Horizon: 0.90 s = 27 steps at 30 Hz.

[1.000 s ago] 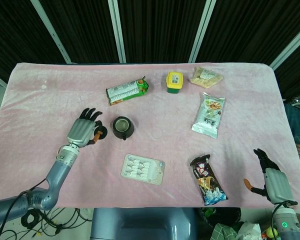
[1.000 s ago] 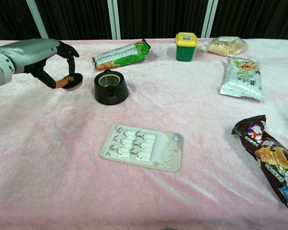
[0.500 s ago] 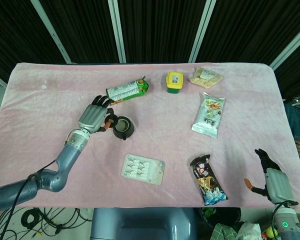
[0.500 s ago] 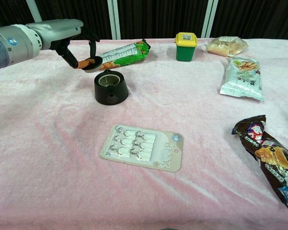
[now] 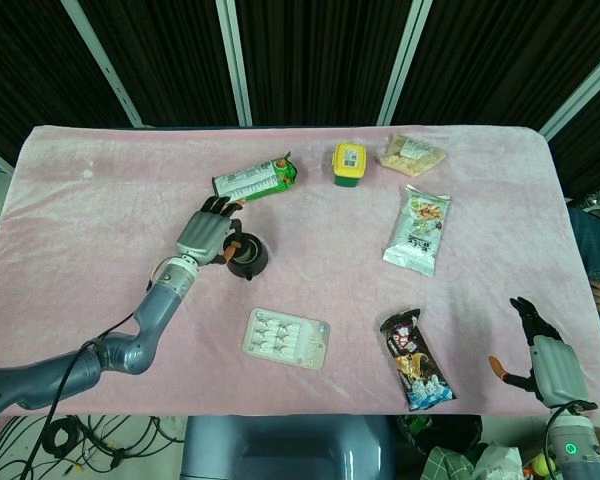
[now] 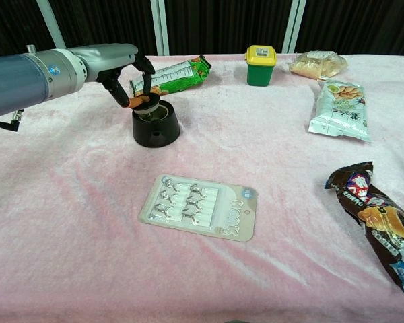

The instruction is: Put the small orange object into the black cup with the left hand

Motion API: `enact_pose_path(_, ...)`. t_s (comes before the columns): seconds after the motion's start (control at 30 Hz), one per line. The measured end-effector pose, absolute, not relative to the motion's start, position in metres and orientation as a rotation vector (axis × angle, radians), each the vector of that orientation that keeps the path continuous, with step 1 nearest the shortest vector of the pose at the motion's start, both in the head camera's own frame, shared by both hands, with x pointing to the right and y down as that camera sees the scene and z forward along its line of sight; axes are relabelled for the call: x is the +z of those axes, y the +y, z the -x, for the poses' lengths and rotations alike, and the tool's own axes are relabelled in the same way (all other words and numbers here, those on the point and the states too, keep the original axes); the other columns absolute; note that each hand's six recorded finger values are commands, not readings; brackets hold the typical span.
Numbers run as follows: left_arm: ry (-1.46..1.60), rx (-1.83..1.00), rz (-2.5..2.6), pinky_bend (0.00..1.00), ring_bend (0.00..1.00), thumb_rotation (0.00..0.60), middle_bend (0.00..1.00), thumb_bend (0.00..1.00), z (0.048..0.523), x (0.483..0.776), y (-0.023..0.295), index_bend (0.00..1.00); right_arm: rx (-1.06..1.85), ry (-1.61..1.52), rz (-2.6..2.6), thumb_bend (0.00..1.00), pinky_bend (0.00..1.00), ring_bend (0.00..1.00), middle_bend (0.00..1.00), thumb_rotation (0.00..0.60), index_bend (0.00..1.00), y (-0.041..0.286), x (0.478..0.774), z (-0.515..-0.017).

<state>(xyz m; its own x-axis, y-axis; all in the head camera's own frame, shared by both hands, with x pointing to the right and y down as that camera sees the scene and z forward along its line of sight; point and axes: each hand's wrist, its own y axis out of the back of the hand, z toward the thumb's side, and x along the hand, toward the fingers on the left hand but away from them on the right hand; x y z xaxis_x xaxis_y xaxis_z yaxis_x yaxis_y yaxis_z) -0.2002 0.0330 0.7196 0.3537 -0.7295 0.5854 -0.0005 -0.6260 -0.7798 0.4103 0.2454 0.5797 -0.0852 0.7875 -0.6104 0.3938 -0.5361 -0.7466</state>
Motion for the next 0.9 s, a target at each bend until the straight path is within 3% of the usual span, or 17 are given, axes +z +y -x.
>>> enact_pose_path(0.9,0.580,-1.330,1.892,0.00,0.00,0.600,0.14,0.43,0.190,0.736,0.040,0.55,1.653,-1.275,1.869,0.22,0.16,0.15,0.04,0.600,0.05,0.245,0.581,-0.409)
